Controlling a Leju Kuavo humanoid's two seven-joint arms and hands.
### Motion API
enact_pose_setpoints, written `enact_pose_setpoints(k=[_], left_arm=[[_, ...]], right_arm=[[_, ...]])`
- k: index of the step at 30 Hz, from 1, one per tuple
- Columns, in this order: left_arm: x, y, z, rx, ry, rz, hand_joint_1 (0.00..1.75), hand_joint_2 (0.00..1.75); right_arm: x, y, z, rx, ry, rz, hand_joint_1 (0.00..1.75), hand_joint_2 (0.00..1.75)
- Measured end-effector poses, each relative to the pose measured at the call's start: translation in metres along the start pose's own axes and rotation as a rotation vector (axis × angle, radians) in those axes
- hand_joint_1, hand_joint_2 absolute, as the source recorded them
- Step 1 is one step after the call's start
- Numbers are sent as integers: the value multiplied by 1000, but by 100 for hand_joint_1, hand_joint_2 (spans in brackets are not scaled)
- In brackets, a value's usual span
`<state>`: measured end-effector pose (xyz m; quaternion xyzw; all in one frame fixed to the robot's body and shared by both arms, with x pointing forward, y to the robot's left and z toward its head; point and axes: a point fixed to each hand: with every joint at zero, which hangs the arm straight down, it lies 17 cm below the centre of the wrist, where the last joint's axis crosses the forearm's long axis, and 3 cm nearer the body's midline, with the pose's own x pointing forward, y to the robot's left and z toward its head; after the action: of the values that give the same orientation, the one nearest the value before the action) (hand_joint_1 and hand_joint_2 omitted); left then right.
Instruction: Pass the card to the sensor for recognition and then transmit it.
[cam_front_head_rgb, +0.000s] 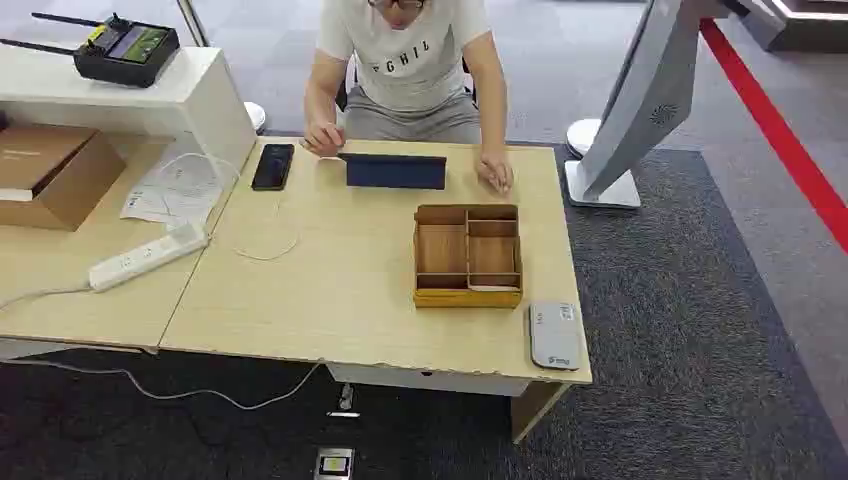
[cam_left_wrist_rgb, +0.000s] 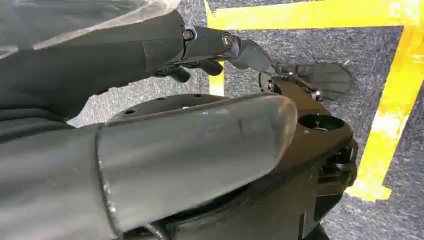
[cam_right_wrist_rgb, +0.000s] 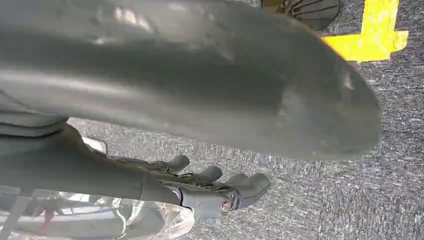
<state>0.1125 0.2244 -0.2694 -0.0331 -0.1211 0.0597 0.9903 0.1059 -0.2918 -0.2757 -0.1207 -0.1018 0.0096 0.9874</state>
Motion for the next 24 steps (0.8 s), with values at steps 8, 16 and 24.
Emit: enact_pose_setpoints(k=[8, 16, 24], left_arm=[[1, 0, 0, 0, -7, 0, 0, 0], [0, -1, 0, -7, 1, 3, 0, 0], [4, 0, 0, 0, -22, 14, 0, 0]], right_arm=[[2, -2, 0, -9, -7, -18, 0, 0], [18, -47, -7, -119, -97, -72, 0, 0], [54, -125, -11, -247, -263, -154, 0, 175]])
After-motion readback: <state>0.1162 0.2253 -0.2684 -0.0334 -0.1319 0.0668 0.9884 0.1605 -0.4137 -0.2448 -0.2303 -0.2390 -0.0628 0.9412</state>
